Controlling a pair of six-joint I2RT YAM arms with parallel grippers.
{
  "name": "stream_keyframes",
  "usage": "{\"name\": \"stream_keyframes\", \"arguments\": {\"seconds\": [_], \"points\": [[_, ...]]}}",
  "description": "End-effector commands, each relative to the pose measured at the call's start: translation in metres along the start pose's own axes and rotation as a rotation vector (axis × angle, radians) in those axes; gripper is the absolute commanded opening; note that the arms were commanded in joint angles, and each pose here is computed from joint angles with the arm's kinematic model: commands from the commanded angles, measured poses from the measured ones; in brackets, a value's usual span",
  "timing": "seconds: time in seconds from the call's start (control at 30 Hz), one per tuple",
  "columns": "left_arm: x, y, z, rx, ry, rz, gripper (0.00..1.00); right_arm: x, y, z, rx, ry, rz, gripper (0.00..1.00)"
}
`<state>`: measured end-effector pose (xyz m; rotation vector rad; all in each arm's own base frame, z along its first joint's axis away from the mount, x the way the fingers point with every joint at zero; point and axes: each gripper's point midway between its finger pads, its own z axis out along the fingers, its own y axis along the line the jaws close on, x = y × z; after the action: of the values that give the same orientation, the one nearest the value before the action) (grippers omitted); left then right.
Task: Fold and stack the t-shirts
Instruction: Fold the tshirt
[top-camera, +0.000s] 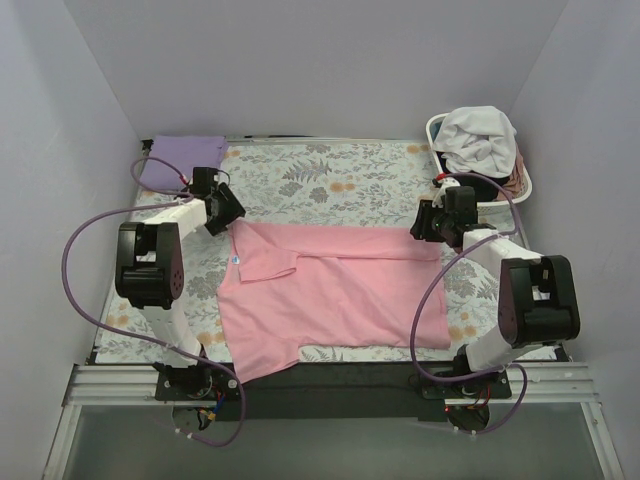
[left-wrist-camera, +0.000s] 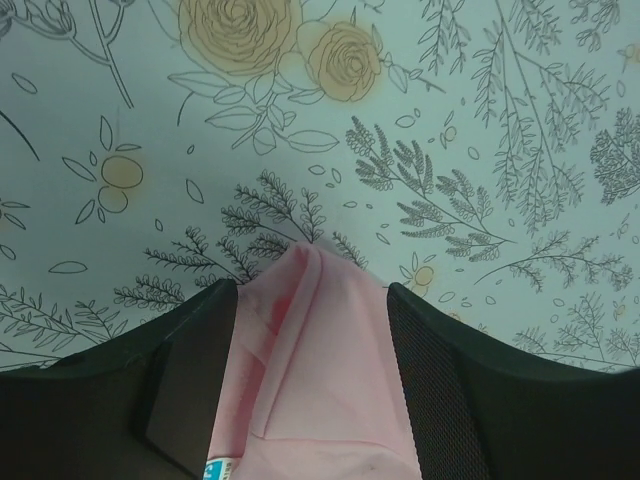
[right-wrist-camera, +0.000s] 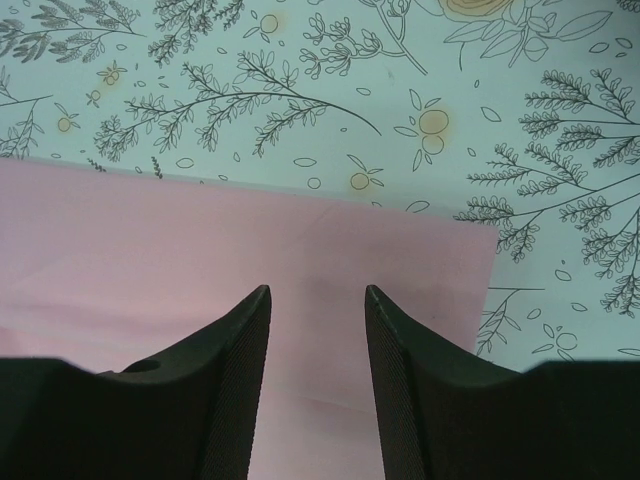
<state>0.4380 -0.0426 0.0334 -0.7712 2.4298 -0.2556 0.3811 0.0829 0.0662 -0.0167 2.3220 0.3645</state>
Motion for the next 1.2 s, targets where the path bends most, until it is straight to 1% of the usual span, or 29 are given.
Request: {"name": "stream_keyframes", "arguments": {"seconds": [0.0, 0.1, 0.13, 0.17, 0.23, 0.3, 0.33, 0.37, 0.4, 0.47, 0.53, 0.57, 0.67, 0.73, 0.83, 0.9, 0.93, 0.97, 1.0, 1.03, 1.07, 1.1, 1.13, 1.17], "points": [[-0.005, 0.005, 0.002, -0.041, -0.016, 0.040, 0.60, -0.025, -0.002, 0.003, 0.012, -0.063, -0.021, 0.48], [-0.001, 0.010, 0.009, -0.061, -0.004, 0.046, 0.56, -0.018, -0.005, 0.009, 0.017, -0.041, -0.019, 0.46], [0.001, 0.014, 0.010, -0.070, -0.001, 0.049, 0.51, -0.015, -0.007, 0.010, 0.024, -0.034, -0.016, 0.44], [0.002, 0.015, 0.010, -0.074, 0.000, 0.051, 0.50, -0.014, -0.008, 0.011, 0.026, -0.030, -0.016, 0.43], [0.007, 0.019, 0.009, -0.081, 0.008, 0.053, 0.44, -0.009, -0.012, 0.014, 0.039, -0.017, -0.013, 0.42], [0.010, 0.021, 0.007, -0.082, 0.011, 0.053, 0.43, -0.003, -0.014, 0.017, 0.046, -0.002, -0.005, 0.41], [0.011, 0.022, 0.007, -0.083, 0.012, 0.056, 0.39, -0.002, -0.015, 0.017, 0.047, 0.002, 0.000, 0.39], [0.011, 0.022, 0.006, -0.084, 0.012, 0.059, 0.32, -0.001, -0.017, 0.018, 0.051, 0.005, 0.004, 0.39], [0.011, 0.023, 0.005, -0.084, 0.010, 0.062, 0.28, 0.000, -0.019, 0.019, 0.055, 0.009, 0.009, 0.37], [0.011, 0.025, 0.003, -0.092, 0.004, 0.066, 0.26, 0.004, -0.021, 0.022, 0.064, 0.020, 0.017, 0.36], [0.010, 0.029, 0.002, -0.107, -0.005, 0.068, 0.20, 0.010, -0.027, 0.025, 0.086, 0.035, 0.030, 0.34], [0.009, 0.033, 0.001, -0.125, -0.014, 0.072, 0.18, 0.012, -0.030, 0.025, 0.092, 0.040, 0.040, 0.33], [0.006, 0.038, 0.000, -0.149, -0.026, 0.085, 0.05, 0.021, -0.039, 0.028, 0.104, 0.064, 0.086, 0.33], [0.006, 0.042, 0.000, -0.173, -0.033, 0.090, 0.01, 0.026, -0.044, 0.029, 0.117, 0.075, 0.105, 0.33], [0.006, 0.047, 0.003, -0.187, -0.030, 0.086, 0.00, 0.028, -0.043, 0.034, 0.099, 0.093, 0.116, 0.33], [0.004, 0.048, 0.007, -0.192, -0.027, 0.078, 0.00, 0.017, -0.038, 0.039, 0.071, 0.087, 0.112, 0.33], [-0.001, 0.045, 0.009, -0.183, -0.031, 0.065, 0.00, 0.020, -0.036, 0.044, 0.053, 0.104, 0.115, 0.34], [-0.001, 0.048, 0.014, -0.191, -0.023, 0.054, 0.00, 0.007, -0.034, 0.047, 0.041, 0.085, 0.109, 0.34], [-0.004, 0.049, 0.017, -0.193, -0.024, 0.044, 0.00, 0.008, -0.034, 0.053, 0.037, 0.094, 0.110, 0.34], [-0.014, 0.043, 0.019, -0.178, -0.037, 0.024, 0.00, 0.005, -0.034, 0.057, 0.029, 0.094, 0.110, 0.34], [-0.015, 0.046, 0.027, -0.185, -0.026, 0.012, 0.00, -0.013, -0.032, 0.061, 0.020, 0.066, 0.101, 0.34], [-0.016, 0.043, 0.032, -0.178, -0.023, 0.008, 0.00, -0.011, -0.033, 0.069, 0.019, 0.077, 0.103, 0.35], [-0.022, 0.038, 0.035, -0.165, -0.028, 0.007, 0.00, -0.018, -0.033, 0.073, 0.013, 0.068, 0.099, 0.35], [-0.037, 0.045, 0.044, -0.173, -0.038, -0.020, 0.00, -0.023, -0.032, 0.077, 0.010, 0.064, 0.094, 0.35]]}}
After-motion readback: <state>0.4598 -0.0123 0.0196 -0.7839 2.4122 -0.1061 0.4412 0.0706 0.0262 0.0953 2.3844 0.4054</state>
